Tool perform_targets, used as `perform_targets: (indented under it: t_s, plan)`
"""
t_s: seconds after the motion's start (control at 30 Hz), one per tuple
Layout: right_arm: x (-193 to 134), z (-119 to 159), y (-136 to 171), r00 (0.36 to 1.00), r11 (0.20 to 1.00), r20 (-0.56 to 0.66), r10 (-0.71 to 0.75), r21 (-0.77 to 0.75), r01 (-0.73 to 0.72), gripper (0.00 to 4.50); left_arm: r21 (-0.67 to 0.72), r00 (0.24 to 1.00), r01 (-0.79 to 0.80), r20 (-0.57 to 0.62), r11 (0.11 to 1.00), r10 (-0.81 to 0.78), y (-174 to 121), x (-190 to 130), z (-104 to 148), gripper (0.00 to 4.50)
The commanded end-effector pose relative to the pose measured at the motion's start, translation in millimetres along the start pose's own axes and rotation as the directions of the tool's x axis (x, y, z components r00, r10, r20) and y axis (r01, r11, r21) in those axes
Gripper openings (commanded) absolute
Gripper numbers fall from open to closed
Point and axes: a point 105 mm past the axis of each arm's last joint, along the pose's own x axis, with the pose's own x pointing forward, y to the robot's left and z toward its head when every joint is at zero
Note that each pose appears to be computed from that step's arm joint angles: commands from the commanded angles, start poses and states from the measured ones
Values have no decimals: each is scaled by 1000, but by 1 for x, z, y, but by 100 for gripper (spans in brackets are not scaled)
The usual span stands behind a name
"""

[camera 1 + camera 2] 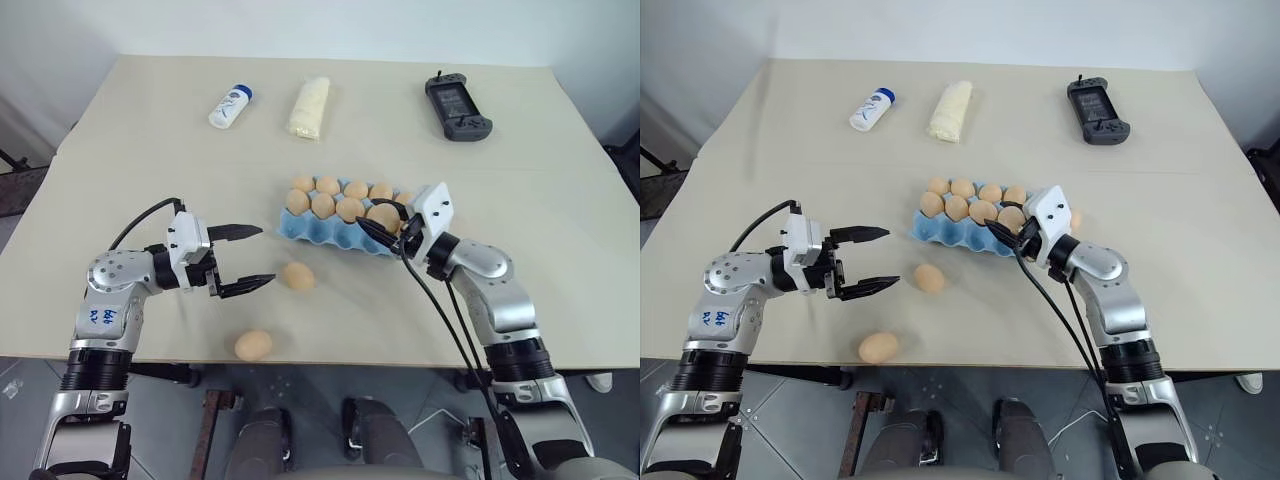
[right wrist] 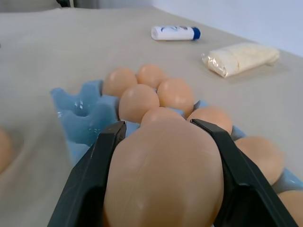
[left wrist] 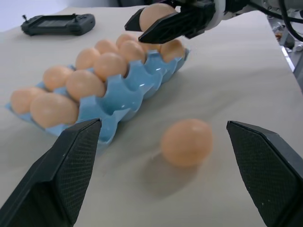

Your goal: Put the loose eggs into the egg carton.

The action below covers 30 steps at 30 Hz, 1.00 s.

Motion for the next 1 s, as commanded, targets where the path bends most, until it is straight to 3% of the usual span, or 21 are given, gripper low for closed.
perform_targets:
  t_s: [0.03, 0.23, 0.5, 0.8, 1.0]
  plan:
    - [3, 1, 1, 1000, 1000, 13, 5, -23, -4, 254, 33, 1000, -25, 18, 999, 24, 1, -6, 10, 450]
    - [-10, 15, 5, 997, 1000, 64, 30, -7, -30, 448, 30, 999, -41, 17, 999, 40, 0, -8, 10, 450]
    - [-84, 27, -14, 993, 996, 103, -64, -54, 70, 448, 29, 999, -26, 32, 999, 25, 1, -1, 11, 450]
    - [-185, -11, -38, 940, 938, -25, -339, -87, 336, 448, 41, 1000, 11, 22, 999, -12, 2, 10, 11, 450]
    - [-198, -31, -38, 926, 931, -93, -365, -50, 362, 448, 3, 996, 85, 38, 996, -86, -5, 16, 12, 450]
